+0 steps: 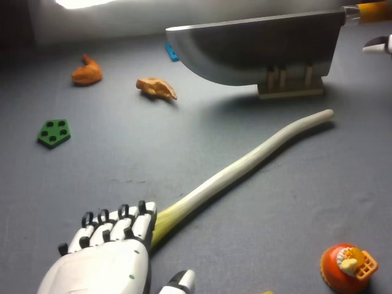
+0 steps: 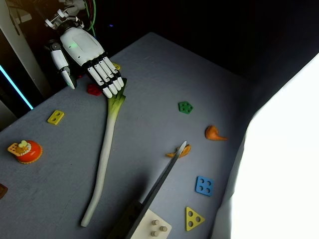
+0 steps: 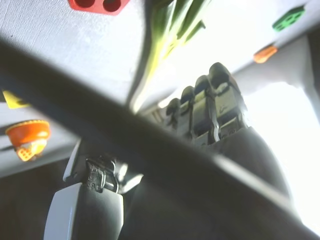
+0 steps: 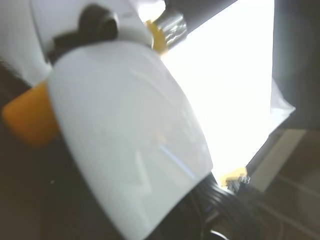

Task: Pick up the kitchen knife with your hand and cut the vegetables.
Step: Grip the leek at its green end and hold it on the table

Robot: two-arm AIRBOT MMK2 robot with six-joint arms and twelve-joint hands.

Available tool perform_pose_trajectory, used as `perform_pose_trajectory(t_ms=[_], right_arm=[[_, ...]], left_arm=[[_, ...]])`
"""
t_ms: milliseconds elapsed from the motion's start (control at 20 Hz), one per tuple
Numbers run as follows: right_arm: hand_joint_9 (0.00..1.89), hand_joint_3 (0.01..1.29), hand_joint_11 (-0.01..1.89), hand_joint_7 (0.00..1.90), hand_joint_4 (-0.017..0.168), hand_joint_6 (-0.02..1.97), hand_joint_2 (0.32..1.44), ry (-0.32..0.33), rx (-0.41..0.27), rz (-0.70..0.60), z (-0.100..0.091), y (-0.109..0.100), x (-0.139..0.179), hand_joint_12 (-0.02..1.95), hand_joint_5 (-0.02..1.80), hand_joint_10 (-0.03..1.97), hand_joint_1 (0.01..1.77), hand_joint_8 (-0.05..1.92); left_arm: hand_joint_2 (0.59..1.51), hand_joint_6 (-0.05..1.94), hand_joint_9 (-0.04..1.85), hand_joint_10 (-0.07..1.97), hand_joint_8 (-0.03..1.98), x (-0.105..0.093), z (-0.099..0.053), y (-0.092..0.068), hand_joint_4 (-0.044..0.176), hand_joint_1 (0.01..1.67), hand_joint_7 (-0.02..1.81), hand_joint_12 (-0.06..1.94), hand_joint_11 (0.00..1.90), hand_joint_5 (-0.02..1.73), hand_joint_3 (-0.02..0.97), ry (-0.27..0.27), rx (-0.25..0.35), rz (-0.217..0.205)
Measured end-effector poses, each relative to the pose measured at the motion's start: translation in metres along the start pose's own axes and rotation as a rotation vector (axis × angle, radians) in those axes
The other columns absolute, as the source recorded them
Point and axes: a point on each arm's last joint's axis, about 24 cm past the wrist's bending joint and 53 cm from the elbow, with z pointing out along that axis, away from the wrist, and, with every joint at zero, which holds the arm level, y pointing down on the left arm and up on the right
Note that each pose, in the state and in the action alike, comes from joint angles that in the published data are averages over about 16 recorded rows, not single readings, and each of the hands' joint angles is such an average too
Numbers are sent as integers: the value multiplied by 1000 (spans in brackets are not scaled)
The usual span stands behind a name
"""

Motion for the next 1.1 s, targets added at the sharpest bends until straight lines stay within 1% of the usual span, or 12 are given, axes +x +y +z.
perform_pose_trajectory(t_ms=[150, 350, 600, 750, 850, 900, 1000, 1100], right_arm=[[20, 16, 12, 13, 27, 20, 988, 2, -9, 4, 4, 1, 5, 23, 18, 2, 1133, 15], [20, 16, 12, 12, 17, 20, 988, 5, -19, 13, 8, 4, 12, 23, 18, 2, 1150, 15], [20, 16, 12, 13, 5, 20, 985, 7, -24, 26, 10, 7, 16, 23, 19, 2, 1169, 14], [33, 16, 12, 41, 3, 23, 982, 9, -23, 36, 11, 7, 20, 43, 40, 6, 1173, 14], [58, 16, 12, 92, 3, 58, 981, 11, -22, 42, 11, 7, 21, 152, 73, 53, 1175, 21], [69, 16, 12, 117, 3, 107, 980, 11, -21, 45, 11, 7, 22, 231, 89, 111, 1175, 49], [88, 16, 12, 159, 4, 257, 979, 12, -18, 51, 11, 6, 23, 410, 119, 274, 1171, 177], [119, 16, 13, 207, 4, 433, 980, 12, -15, 56, 11, 5, 24, 616, 154, 457, 1164, 345]], left_arm=[[1388, 4, 50, 8, -4, 1, 2, 3, 8, 281, 64, 136, 17, 54, 10, 5, -13, 3], [1398, 4, 39, 8, -4, 3, 6, 2, 11, 277, 53, 85, 17, 43, 9, 17, -17, 13], [1415, 3, 22, 8, -4, 11, 10, -4, 15, 253, 36, 82, 19, 28, 9, 48, -4, 32], [1425, 3, 20, 8, -5, 17, 12, -9, 13, 233, 35, 107, 20, 26, 9, 72, 9, 47], [1432, 3, 20, 8, -5, 20, 14, -13, 10, 220, 34, 106, 20, 26, 9, 87, 20, 57], [1434, 3, 20, 8, -5, 22, 15, -15, 9, 216, 34, 108, 21, 25, 10, 94, 26, 61], [1439, 3, 20, 8, -4, 26, 16, -18, 7, 207, 33, 110, 21, 22, 9, 107, 37, 70], [1439, 3, 20, 8, -5, 28, 17, -21, 6, 199, 30, 108, 22, 20, 10, 119, 47, 79]])
